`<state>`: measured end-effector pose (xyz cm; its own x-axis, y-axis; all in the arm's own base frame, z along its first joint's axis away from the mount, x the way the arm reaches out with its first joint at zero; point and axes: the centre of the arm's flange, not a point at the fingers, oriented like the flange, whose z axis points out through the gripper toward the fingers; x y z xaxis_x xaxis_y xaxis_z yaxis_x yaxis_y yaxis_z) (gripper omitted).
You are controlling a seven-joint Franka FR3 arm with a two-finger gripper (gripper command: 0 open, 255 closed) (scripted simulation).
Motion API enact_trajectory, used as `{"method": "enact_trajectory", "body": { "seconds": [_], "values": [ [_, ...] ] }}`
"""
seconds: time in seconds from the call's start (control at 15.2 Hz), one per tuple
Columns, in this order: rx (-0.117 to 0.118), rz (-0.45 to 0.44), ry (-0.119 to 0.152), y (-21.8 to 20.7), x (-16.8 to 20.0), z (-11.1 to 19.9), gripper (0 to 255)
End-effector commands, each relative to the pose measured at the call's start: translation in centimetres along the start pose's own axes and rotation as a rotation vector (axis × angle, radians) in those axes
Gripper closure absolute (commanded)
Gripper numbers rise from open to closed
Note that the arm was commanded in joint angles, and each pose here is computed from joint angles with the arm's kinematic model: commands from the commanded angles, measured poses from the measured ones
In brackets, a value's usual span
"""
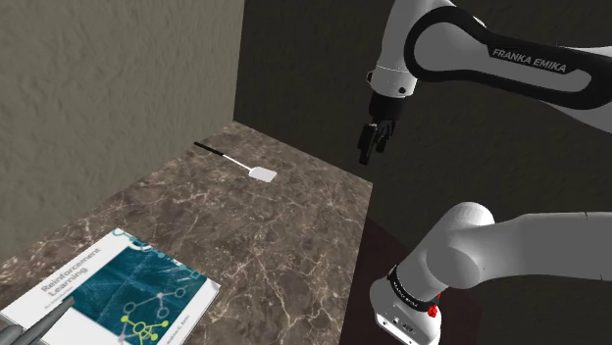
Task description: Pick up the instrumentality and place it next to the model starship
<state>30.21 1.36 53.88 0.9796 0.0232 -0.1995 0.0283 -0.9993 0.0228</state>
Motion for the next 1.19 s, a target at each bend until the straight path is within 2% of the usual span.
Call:
{"method": "enact_trajectory", "body": {
  "seconds": [0.0, 1.12],
  "values": [
    [0.0, 0.0, 0.0, 0.0, 0.0, 0.0, 0],
    [0.0, -0.178, 0.143, -5.3, 18.7, 6.0, 0]
  ]
}}
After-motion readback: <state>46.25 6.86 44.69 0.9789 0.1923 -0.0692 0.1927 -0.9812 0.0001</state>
